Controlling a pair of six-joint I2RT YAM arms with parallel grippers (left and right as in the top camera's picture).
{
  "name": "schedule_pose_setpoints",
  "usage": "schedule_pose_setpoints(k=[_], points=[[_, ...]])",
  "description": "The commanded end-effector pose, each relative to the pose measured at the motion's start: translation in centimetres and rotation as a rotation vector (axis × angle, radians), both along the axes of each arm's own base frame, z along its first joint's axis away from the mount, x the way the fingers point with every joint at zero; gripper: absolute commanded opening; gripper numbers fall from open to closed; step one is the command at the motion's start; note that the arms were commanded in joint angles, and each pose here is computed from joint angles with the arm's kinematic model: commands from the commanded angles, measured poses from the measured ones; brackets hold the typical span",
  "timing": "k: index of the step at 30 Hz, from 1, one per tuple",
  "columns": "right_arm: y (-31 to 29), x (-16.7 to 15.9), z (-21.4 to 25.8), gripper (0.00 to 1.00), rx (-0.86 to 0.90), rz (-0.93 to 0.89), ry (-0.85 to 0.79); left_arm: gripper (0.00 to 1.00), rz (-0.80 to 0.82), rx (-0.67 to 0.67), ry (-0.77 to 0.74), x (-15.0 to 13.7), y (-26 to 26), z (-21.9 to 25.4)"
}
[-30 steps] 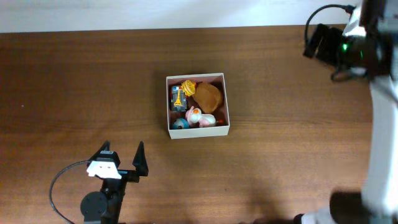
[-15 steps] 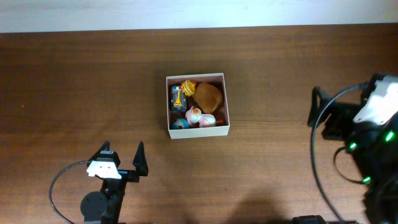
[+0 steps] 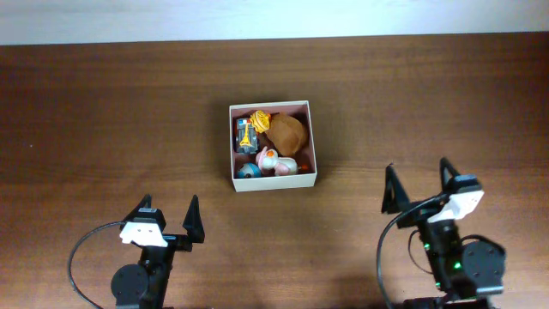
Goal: Pack container
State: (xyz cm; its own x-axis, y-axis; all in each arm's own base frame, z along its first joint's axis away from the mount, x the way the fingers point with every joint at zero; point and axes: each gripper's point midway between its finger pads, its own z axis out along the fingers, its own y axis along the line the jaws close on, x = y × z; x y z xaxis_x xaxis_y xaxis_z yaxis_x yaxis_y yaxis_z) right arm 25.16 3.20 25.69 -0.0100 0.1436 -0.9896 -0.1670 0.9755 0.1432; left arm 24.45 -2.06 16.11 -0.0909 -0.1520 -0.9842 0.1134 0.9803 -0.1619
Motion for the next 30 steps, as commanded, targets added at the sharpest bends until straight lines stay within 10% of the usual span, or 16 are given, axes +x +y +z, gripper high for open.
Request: schedule_pose_setpoints(k=[1,30], points=[[0.5,-0.5,-1.7,0.99,-0.007,0.028,-0.020,1.00,0.002,0.016,-0.006,0.0,0.0,-0.1],[0.3,-0.8,-9.8,0.99,-0.067,0.014,0.070,1.00,0.002,0.016,-0.006,0.0,0.0,-0.1]])
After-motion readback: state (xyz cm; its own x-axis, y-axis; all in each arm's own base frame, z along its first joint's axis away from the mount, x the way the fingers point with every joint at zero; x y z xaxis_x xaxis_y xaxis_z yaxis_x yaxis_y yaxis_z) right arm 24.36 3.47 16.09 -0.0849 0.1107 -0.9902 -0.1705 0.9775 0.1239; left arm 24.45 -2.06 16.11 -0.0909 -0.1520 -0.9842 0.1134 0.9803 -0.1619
